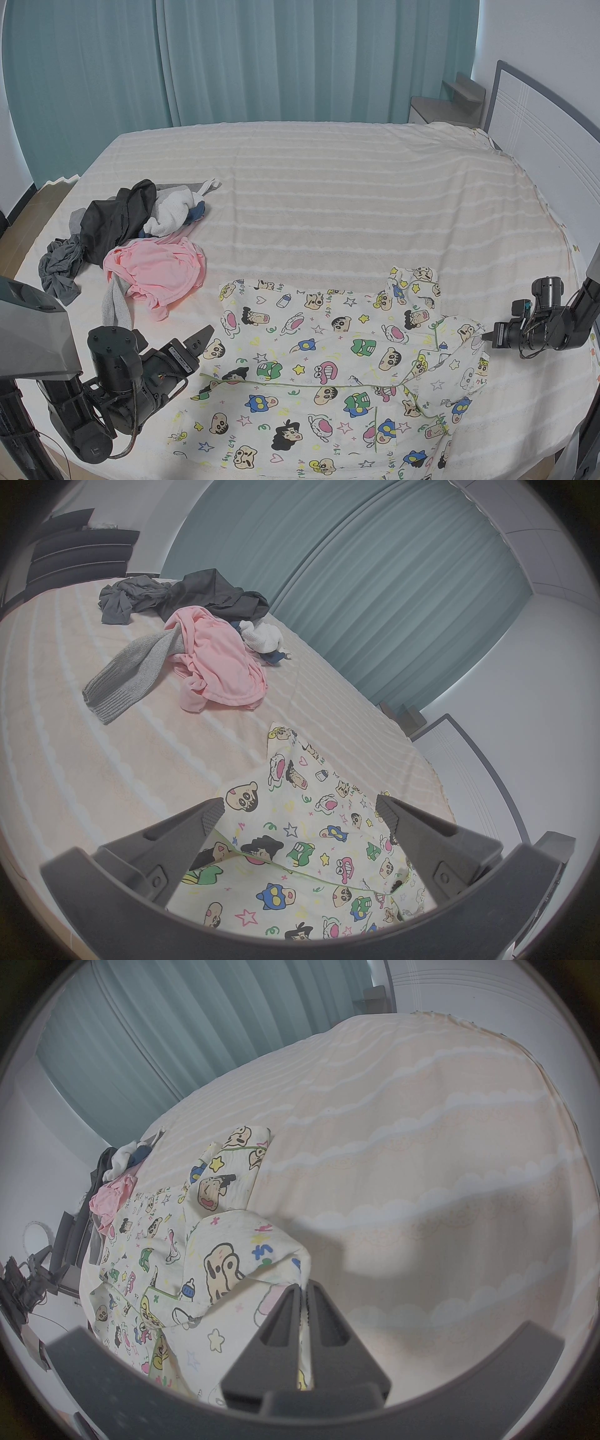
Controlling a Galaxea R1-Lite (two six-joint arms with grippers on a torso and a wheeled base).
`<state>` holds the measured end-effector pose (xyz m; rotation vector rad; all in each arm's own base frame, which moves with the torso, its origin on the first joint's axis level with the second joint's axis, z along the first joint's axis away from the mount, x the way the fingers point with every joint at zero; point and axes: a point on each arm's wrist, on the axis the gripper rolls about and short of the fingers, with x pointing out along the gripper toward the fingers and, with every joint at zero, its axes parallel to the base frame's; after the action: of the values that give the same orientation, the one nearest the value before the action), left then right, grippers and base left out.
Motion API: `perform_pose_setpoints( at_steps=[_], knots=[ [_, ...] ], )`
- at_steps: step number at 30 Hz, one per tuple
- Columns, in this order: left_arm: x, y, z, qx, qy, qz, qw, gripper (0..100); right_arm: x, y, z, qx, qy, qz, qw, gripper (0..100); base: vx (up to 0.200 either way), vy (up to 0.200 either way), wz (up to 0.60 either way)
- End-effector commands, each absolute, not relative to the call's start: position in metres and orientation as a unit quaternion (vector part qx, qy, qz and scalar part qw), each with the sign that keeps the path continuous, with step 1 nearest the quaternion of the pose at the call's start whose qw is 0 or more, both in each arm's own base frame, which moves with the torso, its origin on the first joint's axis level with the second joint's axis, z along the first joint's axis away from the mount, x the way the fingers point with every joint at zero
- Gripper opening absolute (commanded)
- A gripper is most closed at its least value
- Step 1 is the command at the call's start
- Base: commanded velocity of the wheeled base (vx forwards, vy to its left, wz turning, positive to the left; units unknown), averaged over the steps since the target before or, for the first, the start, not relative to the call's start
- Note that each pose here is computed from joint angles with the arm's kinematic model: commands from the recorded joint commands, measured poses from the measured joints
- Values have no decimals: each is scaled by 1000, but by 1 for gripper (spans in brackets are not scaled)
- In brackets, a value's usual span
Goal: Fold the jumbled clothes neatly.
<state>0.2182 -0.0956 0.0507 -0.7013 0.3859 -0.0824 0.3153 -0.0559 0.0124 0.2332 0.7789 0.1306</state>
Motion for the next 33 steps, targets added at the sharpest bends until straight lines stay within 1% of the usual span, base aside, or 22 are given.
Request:
perform_pose_setpoints(
  at_steps=[1,6,7,10,15,18,23,25,26,29,31,32,33],
  knots=[
    [219,-96,52,-344,181,-44,920,100,317,-58,11,115,378,60,917,0,0,0,0],
    [218,-96,52,-344,182,-44,920,100,316,-59,8,110,384,45,916,0,0,0,0],
    [218,-97,52,-343,183,-45,920,100,315,-59,7,110,386,44,915,100,0,0,0],
    [218,-97,52,-343,183,-45,920,100,315,-60,7,111,387,42,915,100,0,0,0],
    [218,-97,52,-343,183,-45,920,100,310,-62,5,108,394,21,912,100,0,0,0],
    [218,-97,52,-343,183,-45,920,100,310,-63,14,111,382,19,917,100,0,0,0],
    [217,-98,51,-344,186,-47,919,100,303,-59,39,117,351,18,929,100,0,0,0],
    [217,-98,51,-344,186,-47,919,100,302,-59,40,118,351,18,929,100,0,0,0],
    [216,-100,50,-343,188,-51,919,100,291,-54,49,132,347,20,928,100,0,0,0],
    [215,-101,50,-343,191,-53,918,100,273,-44,47,135,362,38,922,100,0,0,0],
    [215,-101,50,-343,191,-53,918,100,273,-44,47,135,362,38,922,100,-200,0,0],
    [215,-103,50,-350,193,-54,915,100,256,-36,49,138,371,55,916,100,-200,0,0],
    [214,-104,50,-352,195,-56,914,100,252,-35,49,140,374,59,915,100,-200,0,0]
  ],
)
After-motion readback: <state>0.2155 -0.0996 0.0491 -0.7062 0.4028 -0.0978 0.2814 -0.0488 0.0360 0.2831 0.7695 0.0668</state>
